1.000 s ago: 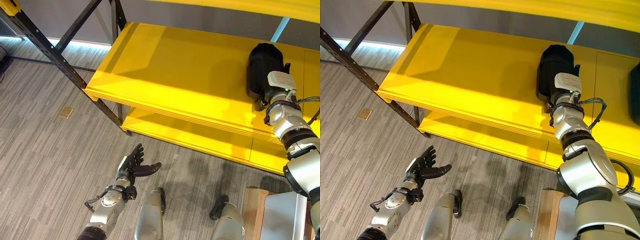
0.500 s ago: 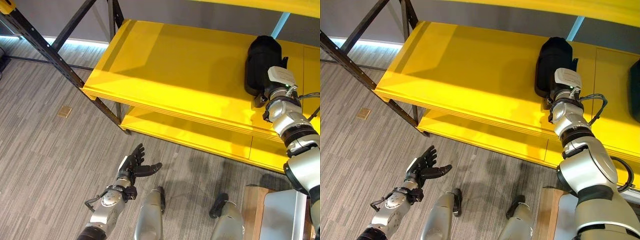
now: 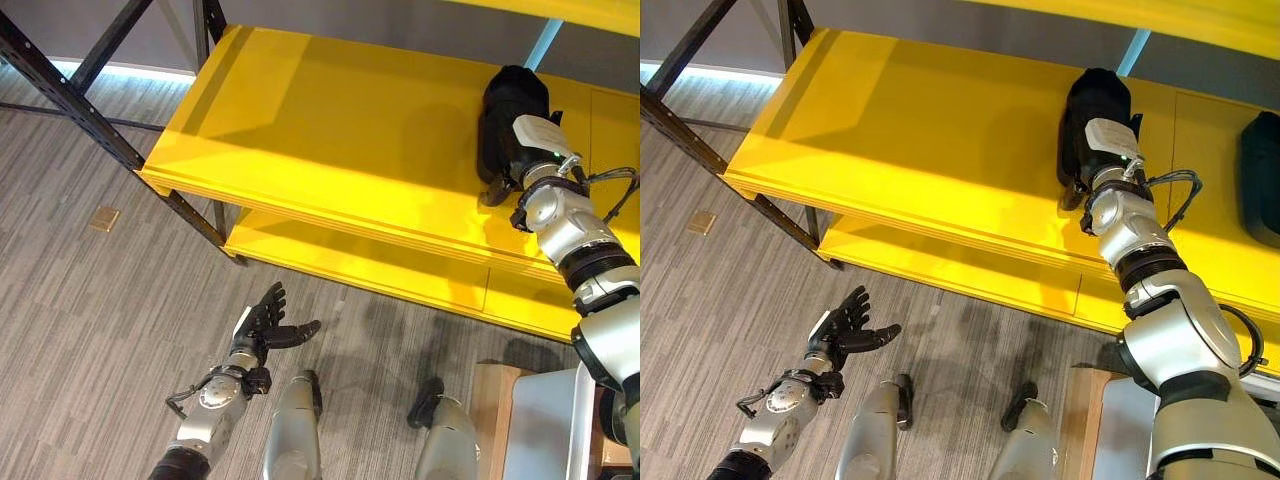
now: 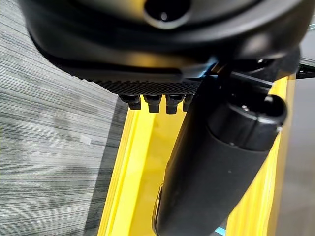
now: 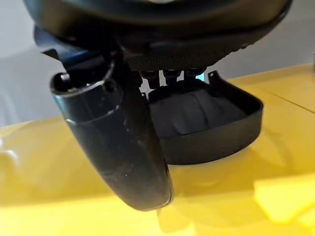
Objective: Move parts from the plastic box to the shelf.
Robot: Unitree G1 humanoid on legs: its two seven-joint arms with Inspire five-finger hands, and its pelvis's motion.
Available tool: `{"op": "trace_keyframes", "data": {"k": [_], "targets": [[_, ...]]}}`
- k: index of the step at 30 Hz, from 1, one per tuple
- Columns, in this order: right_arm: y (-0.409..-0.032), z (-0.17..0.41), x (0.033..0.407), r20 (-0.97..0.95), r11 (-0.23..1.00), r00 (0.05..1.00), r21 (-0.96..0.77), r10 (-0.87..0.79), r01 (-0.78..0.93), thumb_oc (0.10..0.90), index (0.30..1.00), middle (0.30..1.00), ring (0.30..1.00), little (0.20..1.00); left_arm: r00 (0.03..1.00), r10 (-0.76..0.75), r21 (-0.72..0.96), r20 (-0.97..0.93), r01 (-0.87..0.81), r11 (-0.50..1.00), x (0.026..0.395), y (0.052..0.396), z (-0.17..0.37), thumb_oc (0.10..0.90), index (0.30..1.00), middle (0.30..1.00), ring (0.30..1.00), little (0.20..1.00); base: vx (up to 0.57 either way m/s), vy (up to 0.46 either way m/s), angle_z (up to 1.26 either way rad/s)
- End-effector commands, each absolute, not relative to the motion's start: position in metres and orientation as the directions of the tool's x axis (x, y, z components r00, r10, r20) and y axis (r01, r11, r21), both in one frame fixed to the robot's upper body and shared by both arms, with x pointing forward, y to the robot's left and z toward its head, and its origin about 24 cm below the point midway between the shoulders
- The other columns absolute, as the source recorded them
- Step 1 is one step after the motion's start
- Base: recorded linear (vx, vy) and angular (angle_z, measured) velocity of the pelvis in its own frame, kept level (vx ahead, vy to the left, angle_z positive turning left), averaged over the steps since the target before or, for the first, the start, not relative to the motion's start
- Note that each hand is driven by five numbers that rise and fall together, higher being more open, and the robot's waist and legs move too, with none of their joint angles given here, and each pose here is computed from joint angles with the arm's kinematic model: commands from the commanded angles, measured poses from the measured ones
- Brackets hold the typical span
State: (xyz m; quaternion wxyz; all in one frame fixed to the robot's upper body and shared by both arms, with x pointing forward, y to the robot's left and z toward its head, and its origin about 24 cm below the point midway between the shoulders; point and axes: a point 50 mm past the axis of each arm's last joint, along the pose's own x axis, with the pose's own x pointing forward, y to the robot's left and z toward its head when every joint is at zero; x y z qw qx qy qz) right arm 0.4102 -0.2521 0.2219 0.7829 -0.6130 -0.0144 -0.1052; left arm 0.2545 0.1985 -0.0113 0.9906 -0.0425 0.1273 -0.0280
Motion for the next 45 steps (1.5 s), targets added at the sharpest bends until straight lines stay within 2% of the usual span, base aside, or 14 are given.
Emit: {"op": "trace_keyframes", "data": {"k": [1, 28, 45], "targets": [[-0.247, 0.268, 0.406, 0.307, 0.238, 0.948, -0.918, -0.087, 0.319, 0.9, 1.0, 1.0, 1.0, 1.0, 0.995, -0.062, -0.073, -0.072, 0.056, 0.996, 0.263, 0.216, 0.025, 0.9, 1.0, 1.0, 1.0, 1.0, 0.0, 0.0, 0.0], [-0.267, 0.253, 0.406, 0.215, 0.261, 0.962, -0.932, -0.168, 0.253, 0.9, 1.0, 1.0, 1.0, 1.0, 0.995, -0.051, -0.069, -0.082, 0.045, 0.997, 0.26, 0.222, 0.024, 0.9, 1.0, 1.0, 1.0, 1.0, -0.01, 0.001, -0.03], [-0.27, 0.25, 0.406, 0.056, 0.279, 0.989, -0.956, -0.134, 0.091, 0.9, 1.0, 1.0, 1.0, 1.0, 0.994, -0.067, -0.05, -0.083, 0.063, 0.997, 0.259, 0.226, 0.026, 0.9, 1.0, 1.0, 1.0, 1.0, 0.0, 0.0, 0.0]]}}
